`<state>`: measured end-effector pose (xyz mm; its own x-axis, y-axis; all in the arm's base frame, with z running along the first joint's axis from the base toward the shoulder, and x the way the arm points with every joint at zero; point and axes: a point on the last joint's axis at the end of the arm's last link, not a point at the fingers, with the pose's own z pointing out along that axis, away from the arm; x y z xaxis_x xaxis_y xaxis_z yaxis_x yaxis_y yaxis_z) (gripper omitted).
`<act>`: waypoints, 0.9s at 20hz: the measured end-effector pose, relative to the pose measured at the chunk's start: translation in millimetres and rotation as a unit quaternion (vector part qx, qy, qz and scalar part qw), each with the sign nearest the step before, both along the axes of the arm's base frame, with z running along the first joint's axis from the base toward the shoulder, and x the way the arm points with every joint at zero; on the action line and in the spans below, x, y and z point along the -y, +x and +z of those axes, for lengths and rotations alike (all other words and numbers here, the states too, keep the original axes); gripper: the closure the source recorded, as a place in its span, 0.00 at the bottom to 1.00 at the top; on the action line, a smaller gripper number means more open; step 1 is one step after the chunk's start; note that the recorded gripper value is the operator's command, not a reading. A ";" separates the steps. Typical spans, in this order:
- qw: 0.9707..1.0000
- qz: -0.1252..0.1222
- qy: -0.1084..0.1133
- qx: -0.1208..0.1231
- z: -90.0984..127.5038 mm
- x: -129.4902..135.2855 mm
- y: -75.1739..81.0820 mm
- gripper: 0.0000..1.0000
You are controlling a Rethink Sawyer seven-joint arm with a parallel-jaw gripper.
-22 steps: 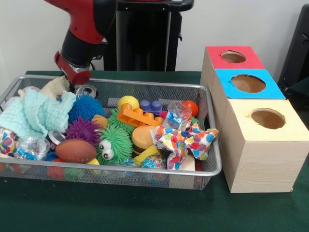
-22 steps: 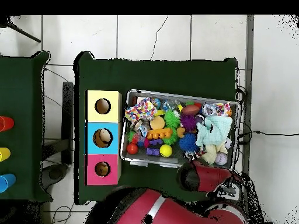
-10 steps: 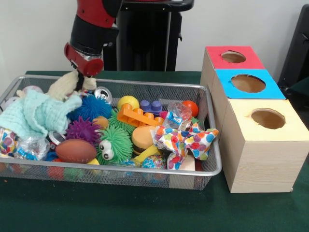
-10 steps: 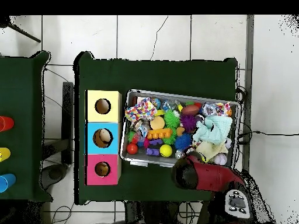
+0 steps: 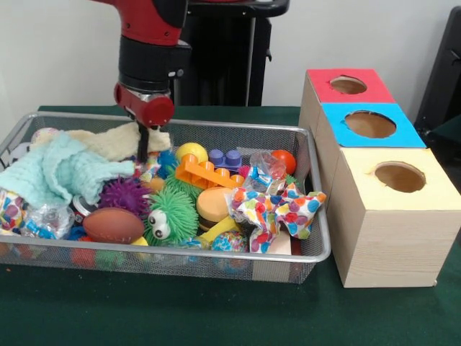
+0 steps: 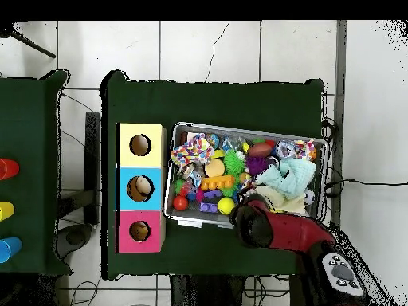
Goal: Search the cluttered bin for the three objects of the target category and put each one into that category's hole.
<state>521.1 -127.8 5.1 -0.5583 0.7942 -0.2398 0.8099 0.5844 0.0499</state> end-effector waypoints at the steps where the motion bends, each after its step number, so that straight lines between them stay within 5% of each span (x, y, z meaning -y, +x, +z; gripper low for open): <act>1: 1.000 0.002 0.004 0.001 -0.5 -4.1 1.5 1.00; 10: 0.999 0.027 0.031 0.020 2.3 -45.2 24.9 1.00; 18: 0.998 0.009 0.057 0.034 7.5 -89.0 49.7 1.00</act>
<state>570.8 -38.7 12.6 -0.5582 0.8085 -0.1862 0.7917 0.5862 0.1718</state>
